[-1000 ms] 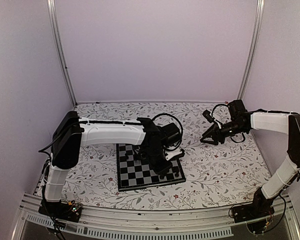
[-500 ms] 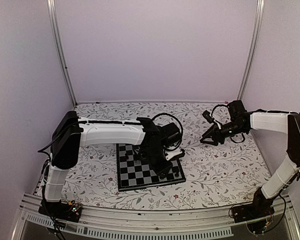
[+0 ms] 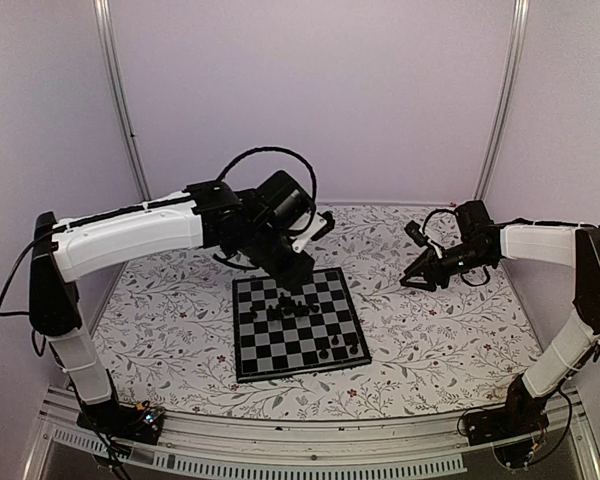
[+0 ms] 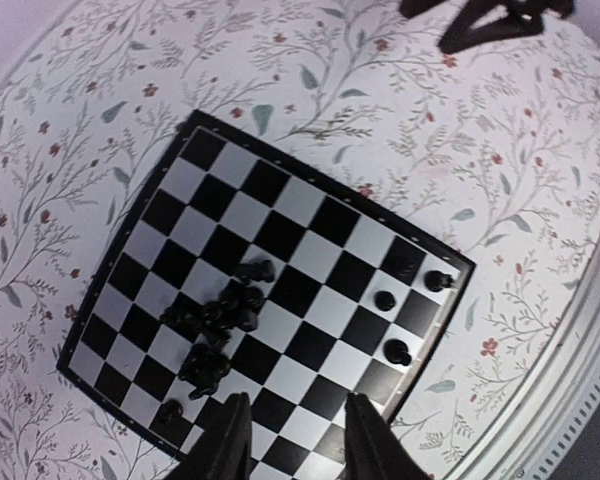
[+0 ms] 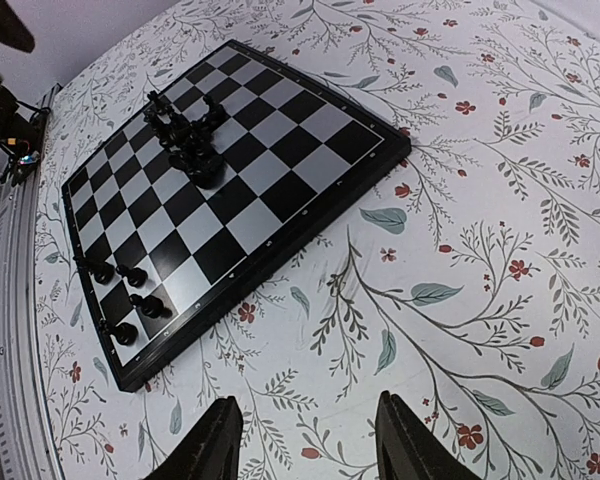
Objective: Set up the chess pieces on the board
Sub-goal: Pick up the chess piece from the chessboard.
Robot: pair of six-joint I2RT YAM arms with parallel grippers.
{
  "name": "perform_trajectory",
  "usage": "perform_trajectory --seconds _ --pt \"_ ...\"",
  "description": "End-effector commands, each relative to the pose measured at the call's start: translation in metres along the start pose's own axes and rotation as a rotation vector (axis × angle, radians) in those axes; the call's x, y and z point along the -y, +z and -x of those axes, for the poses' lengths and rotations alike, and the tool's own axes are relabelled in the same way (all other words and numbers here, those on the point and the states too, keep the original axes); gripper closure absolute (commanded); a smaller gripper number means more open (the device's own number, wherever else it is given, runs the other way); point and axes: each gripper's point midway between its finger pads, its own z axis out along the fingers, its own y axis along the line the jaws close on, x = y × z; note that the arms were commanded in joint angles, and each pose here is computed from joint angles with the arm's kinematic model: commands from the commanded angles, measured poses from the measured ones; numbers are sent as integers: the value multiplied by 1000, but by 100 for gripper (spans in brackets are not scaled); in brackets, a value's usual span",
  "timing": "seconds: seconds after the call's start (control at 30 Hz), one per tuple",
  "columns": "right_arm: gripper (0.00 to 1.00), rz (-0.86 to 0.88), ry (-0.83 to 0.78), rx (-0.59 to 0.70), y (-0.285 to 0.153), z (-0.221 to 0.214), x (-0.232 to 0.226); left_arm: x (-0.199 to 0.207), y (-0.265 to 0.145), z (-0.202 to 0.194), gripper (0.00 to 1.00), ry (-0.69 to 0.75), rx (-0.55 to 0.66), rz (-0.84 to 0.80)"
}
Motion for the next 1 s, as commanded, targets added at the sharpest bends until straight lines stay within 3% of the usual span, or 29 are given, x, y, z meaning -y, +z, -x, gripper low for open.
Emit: perform_trajectory --seconds 0.0,0.37,0.97 --pt "51 6 -15 -1 0 4 0 -62 32 -47 73 -113 -143 189" --pt "51 6 -12 -8 2 2 1 -84 65 -97 68 -207 -292 157" --pt "51 10 -4 -18 4 -1 2 -84 97 -118 66 -205 -365 111"
